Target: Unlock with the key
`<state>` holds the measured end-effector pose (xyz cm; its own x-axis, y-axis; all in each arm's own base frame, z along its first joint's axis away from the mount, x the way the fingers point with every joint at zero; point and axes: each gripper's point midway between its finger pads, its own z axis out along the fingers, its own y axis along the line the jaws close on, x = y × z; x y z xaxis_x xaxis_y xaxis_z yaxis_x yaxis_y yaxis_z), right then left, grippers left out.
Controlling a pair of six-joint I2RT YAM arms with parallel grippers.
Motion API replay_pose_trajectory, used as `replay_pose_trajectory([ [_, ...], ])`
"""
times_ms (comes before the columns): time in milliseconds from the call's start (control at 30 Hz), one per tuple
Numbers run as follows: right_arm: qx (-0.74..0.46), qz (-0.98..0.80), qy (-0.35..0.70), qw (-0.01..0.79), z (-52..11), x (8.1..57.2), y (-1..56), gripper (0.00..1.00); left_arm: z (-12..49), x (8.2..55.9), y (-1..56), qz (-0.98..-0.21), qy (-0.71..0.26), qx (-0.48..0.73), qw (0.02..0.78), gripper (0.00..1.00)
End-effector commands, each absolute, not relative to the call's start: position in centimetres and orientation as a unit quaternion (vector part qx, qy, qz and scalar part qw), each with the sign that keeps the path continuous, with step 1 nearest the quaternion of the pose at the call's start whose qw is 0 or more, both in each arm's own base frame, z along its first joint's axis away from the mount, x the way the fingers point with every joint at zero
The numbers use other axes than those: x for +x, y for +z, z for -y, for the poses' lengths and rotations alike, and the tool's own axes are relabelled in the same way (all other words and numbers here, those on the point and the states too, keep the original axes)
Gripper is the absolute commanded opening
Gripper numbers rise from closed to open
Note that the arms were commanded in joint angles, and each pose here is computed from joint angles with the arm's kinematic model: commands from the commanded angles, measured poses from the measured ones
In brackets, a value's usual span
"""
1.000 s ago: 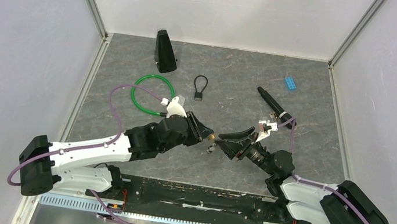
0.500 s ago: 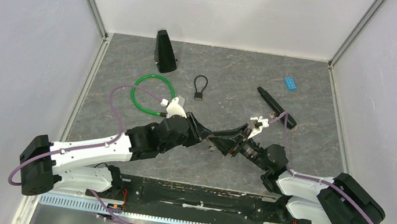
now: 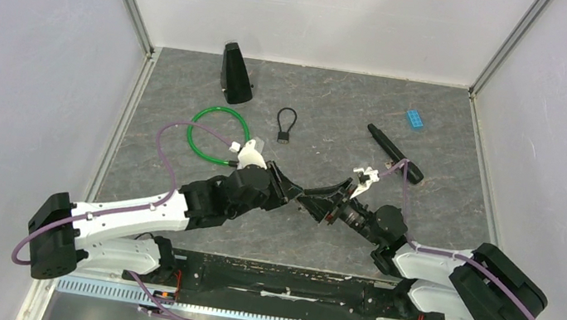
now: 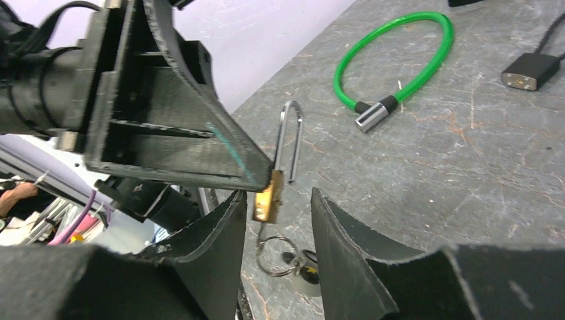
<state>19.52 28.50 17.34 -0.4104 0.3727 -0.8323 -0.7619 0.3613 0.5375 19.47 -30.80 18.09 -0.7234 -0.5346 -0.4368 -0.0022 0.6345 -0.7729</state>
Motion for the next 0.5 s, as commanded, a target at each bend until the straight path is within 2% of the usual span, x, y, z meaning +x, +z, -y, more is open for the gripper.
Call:
replay_pose_trajectory([
  [0, -0.141, -0.646, 0.525, 0.536, -28.3, 20.6, 17.1, 0.42, 31.9, 19.8, 22.0, -0.803, -0.452, -0.178, 0.344, 0.02],
  [200, -0.142, -0.637, 0.537, 0.534, -28.7, 20.5, 17.7, 0.37, 32.4, 19.8, 21.9, -0.804, -0.456, -0.173, 0.339, 0.02],
  [333, -0.139, -0.632, 0.544, 0.533, -28.7, 20.4, 18.0, 0.17, 32.5, 19.7, 21.8, -0.806, -0.455, -0.169, 0.339, 0.02],
  [400, -0.134, -0.633, 0.543, 0.535, -28.6, 20.5, 18.1, 0.06, 32.1, 19.9, 21.7, -0.806, -0.45, -0.168, 0.347, 0.08],
  [433, -0.126, -0.635, 0.543, 0.535, -28.3, 20.7, 18.0, 0.0, 31.8, 20.1, 21.8, -0.806, -0.444, -0.166, 0.355, 0.15],
  [467, -0.118, -0.639, 0.541, 0.533, -28.1, 20.9, 17.8, 0.0, 31.3, 20.3, 21.9, -0.807, -0.433, -0.164, 0.365, 0.24],
])
